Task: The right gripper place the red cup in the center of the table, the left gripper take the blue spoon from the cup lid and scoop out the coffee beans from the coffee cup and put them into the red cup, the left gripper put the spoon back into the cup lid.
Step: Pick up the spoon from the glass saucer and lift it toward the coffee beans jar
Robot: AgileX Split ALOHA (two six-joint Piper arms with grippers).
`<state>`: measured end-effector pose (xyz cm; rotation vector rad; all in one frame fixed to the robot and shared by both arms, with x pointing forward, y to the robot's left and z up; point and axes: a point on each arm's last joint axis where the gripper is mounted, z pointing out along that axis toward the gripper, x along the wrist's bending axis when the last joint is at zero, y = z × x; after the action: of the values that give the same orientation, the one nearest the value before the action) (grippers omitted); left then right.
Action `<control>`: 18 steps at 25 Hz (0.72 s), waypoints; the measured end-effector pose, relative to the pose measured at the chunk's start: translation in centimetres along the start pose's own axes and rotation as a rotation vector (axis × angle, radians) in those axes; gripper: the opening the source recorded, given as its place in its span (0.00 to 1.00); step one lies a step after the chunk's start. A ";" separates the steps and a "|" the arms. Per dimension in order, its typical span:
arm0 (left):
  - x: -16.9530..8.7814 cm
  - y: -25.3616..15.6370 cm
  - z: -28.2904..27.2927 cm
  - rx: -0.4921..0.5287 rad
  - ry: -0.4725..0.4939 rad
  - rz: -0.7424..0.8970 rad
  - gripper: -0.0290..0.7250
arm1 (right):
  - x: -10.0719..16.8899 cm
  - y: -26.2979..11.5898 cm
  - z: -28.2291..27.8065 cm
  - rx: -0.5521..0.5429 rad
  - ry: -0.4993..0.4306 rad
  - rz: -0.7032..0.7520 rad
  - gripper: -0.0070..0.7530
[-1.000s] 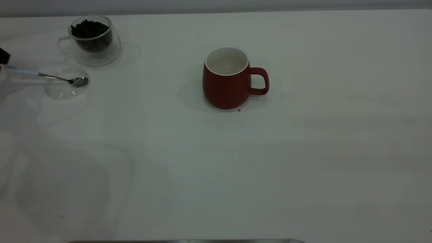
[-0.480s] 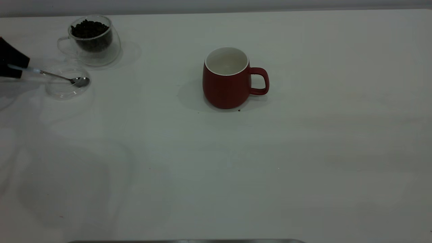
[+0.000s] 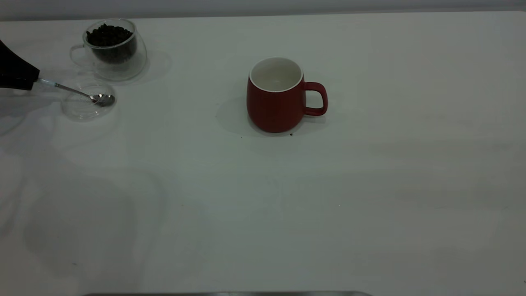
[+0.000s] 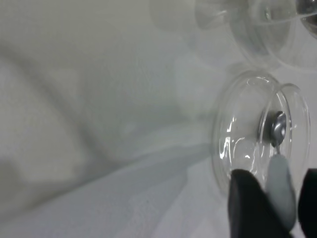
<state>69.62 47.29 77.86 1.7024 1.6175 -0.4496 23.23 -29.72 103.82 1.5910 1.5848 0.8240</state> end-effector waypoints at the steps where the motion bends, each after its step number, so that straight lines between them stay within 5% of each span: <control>1: 0.0 0.0 0.0 0.000 0.000 0.000 0.36 | 0.0 0.0 0.0 0.000 0.000 0.000 0.51; 5: -0.3 0.4 -0.1 -0.028 -0.018 -0.015 0.27 | 0.0 0.0 0.0 0.000 0.000 0.000 0.51; 18: -2.2 1.7 -2.6 -0.043 0.028 -0.081 0.21 | 0.0 0.0 0.0 0.000 0.000 0.000 0.51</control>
<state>70.31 47.63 81.57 1.6233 1.7093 -0.4289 23.23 -29.72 103.82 1.5910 1.5848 0.8240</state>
